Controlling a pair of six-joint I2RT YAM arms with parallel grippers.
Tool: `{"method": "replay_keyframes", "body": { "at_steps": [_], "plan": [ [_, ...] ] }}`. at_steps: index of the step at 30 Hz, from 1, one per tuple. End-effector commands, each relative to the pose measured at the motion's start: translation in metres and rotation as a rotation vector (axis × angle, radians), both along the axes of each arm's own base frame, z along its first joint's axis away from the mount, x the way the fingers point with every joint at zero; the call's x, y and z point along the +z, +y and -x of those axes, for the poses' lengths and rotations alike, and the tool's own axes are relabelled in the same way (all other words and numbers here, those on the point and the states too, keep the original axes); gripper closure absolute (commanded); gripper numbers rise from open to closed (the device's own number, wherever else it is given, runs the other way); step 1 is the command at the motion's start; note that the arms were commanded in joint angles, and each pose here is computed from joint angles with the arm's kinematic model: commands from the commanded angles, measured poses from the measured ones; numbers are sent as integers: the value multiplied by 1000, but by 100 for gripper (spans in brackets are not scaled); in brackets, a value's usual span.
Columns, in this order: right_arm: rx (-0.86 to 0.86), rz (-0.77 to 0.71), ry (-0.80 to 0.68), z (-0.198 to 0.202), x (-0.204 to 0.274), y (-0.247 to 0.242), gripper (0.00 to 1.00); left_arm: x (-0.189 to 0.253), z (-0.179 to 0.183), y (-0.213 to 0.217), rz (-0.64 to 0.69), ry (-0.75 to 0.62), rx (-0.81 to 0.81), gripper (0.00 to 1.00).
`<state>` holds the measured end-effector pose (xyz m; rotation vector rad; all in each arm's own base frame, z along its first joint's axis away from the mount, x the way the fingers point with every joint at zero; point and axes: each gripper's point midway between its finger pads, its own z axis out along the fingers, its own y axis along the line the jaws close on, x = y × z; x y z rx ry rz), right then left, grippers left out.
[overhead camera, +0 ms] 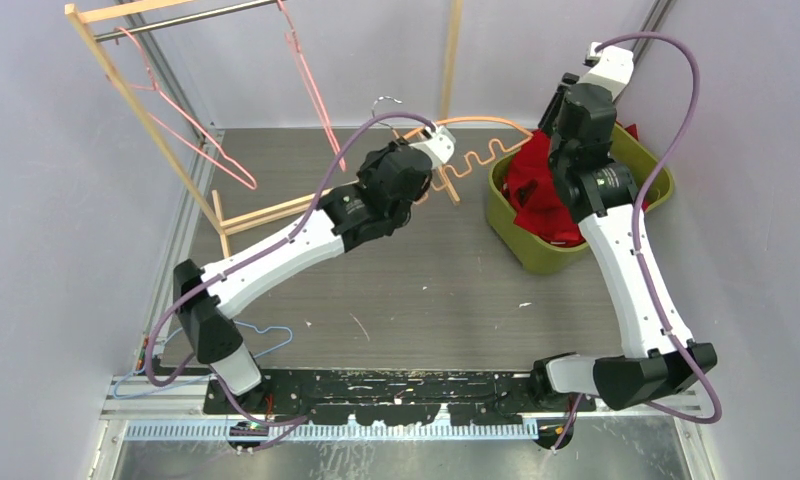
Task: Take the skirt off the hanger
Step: Place the hanger at the clothesline.
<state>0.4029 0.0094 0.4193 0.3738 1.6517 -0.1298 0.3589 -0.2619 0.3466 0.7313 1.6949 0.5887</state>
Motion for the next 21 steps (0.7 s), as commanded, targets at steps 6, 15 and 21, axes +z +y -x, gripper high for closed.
{"method": "replay_keyframes", "body": {
  "at_steps": [6,15,21],
  "plan": [
    [-37,29,-14,2,14,-6,58,49,-70,55,92,-140,185,100],
    [363,-155,91,-18,-14,106,76,57,-79,55,99,-153,190,100],
    [568,-206,109,-18,-10,160,91,55,-81,56,86,-152,193,100]
  ]
}}
